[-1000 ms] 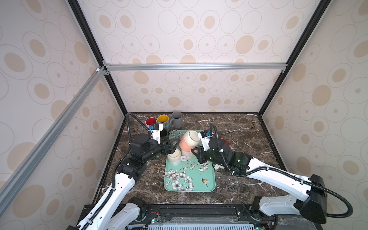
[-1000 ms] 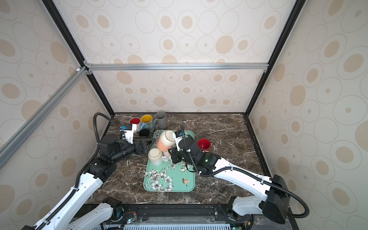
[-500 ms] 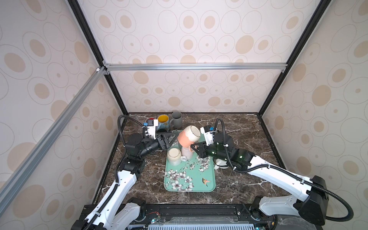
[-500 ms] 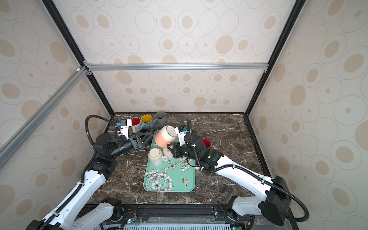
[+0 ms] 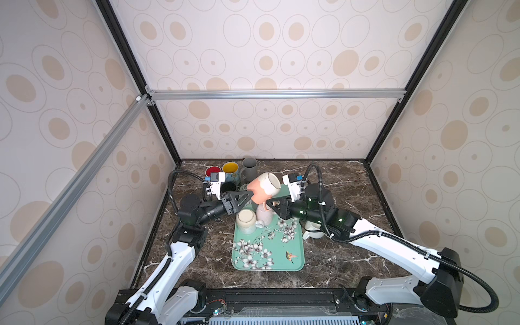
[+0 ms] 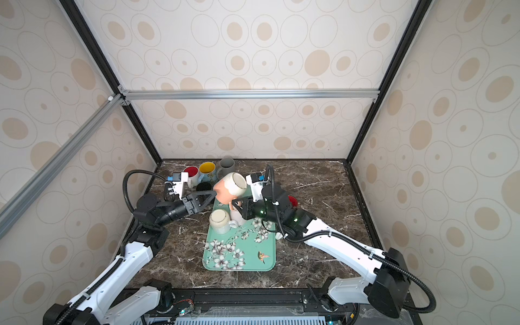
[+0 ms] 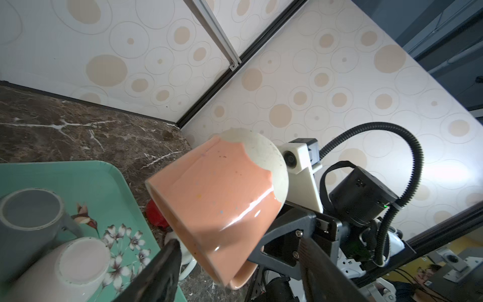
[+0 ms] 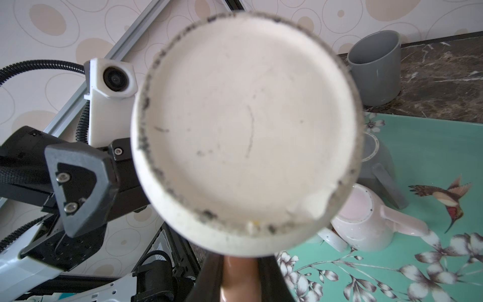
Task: Turn the mug right side up
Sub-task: Place the mug at the top-left of the table.
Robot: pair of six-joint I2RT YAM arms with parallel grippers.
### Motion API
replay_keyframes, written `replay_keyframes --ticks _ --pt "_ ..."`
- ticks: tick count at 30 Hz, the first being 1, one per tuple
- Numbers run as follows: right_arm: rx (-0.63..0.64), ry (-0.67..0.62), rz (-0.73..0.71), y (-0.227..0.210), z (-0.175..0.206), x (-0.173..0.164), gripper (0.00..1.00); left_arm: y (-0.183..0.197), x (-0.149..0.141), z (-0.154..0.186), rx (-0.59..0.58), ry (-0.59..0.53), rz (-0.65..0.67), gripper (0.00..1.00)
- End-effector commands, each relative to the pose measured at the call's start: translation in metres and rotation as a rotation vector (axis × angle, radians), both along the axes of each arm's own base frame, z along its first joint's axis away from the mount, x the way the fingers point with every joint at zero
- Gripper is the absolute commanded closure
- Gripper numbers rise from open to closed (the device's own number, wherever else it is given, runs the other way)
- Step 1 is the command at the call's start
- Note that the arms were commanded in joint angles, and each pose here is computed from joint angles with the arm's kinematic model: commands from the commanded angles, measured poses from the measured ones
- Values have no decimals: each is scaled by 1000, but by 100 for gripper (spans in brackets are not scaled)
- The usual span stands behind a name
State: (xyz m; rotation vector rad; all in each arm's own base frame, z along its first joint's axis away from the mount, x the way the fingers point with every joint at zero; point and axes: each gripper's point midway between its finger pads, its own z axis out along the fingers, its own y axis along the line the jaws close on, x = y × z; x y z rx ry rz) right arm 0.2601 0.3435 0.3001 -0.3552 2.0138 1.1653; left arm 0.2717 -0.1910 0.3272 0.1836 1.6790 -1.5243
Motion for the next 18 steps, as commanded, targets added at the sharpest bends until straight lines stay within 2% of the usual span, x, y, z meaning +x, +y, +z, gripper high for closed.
replay_keyframes --ticks 1,6,11,14,18 --pt "184 -122 39 12 66 1 100 -4 -18 30 -90 -76 -105 32" --pt "228 -89 103 22 67 -2 100 -7 -36 52 -126 -163 -192 34" --pt "297 -59 150 26 73 -3 100 -7 -49 69 -142 -238 -225 37" --pt "301 -41 167 29 71 -4 100 -5 -55 78 -159 -276 -235 42" --pt "302 -14 183 34 65 -4 100 -4 -57 85 -173 -297 -243 55"
